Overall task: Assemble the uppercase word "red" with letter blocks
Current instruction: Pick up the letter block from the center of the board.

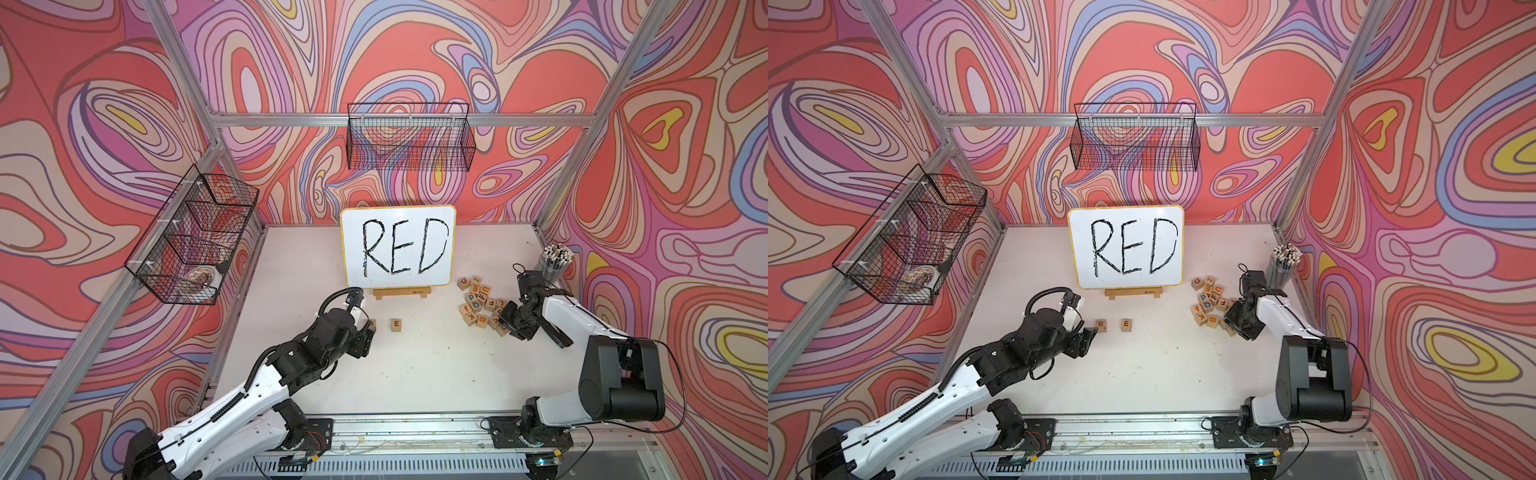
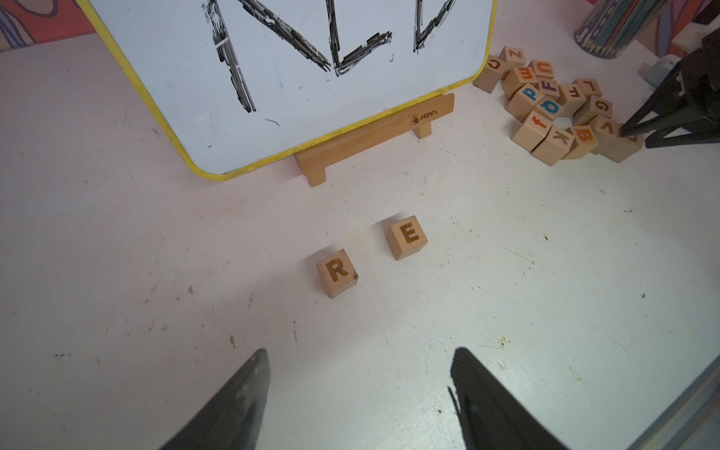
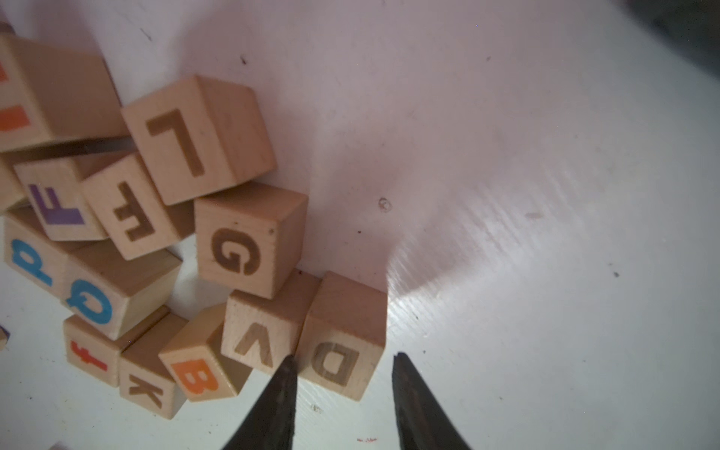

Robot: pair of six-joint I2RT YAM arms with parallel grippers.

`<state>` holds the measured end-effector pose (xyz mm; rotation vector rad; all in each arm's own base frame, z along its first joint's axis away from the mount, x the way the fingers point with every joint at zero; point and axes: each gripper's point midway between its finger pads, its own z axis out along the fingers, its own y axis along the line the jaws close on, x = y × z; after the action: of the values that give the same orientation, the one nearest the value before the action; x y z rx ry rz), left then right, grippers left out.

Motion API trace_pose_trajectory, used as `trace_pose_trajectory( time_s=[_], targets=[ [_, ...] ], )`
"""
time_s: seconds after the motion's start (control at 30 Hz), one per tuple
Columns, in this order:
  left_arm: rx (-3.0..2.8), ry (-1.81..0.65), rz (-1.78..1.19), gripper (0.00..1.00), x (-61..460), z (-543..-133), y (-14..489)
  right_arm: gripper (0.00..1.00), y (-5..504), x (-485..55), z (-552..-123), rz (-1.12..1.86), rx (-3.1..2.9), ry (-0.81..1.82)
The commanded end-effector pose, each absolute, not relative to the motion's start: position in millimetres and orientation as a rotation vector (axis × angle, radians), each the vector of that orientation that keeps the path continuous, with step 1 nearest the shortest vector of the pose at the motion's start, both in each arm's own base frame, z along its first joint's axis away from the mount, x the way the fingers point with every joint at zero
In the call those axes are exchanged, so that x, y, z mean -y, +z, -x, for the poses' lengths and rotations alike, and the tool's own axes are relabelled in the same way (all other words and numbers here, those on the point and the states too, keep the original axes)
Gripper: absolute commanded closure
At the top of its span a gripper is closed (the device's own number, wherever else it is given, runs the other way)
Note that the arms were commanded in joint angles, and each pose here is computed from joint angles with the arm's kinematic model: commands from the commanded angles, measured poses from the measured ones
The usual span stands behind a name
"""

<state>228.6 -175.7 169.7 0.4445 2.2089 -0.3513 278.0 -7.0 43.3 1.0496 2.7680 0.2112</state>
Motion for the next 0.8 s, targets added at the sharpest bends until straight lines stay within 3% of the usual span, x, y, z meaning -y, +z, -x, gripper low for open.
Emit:
trace_pose_trajectory(
  time_s=[0.0,0.77],
  targets=[
    [-2.191,-0.329,-0.435,0.24,172.6,-231.9,178.4,0.57,36.3,10.4,-276.7,-1.051,-2.779,0.194],
    [-2.191,-0.334,-0.432,0.24,172.0,-231.0,178.2,0.63,33.2,21.9,-267.7,-1.039,-2.789,0.137]
  ],
)
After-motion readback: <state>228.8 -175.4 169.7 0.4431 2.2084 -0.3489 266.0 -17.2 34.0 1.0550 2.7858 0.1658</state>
